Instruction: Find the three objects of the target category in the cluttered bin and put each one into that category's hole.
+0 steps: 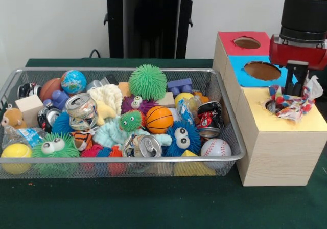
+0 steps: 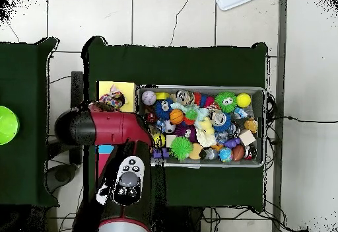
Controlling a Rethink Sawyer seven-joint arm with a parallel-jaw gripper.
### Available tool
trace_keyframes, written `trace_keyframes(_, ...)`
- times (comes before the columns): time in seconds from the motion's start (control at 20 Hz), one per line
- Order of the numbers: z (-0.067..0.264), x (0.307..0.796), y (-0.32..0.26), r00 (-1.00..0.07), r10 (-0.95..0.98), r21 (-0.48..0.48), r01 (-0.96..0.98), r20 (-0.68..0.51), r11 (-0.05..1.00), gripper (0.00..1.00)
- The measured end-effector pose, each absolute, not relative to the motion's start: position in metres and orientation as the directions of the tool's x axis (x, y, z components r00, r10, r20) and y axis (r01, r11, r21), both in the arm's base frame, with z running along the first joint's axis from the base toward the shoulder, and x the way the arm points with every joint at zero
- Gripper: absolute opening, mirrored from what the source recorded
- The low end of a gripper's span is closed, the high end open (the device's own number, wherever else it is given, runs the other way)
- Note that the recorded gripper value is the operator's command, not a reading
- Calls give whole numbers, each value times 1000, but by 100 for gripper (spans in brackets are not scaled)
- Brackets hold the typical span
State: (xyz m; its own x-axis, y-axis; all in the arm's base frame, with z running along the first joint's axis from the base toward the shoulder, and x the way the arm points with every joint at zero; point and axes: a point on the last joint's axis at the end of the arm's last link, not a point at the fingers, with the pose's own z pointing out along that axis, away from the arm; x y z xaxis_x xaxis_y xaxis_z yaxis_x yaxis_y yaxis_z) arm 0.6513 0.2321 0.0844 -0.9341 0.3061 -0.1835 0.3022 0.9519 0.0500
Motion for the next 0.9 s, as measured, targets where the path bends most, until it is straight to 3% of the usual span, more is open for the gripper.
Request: trace_keyframes(0.9, 75, 654, 232, -922, 238, -23, 257, -307, 966, 0)
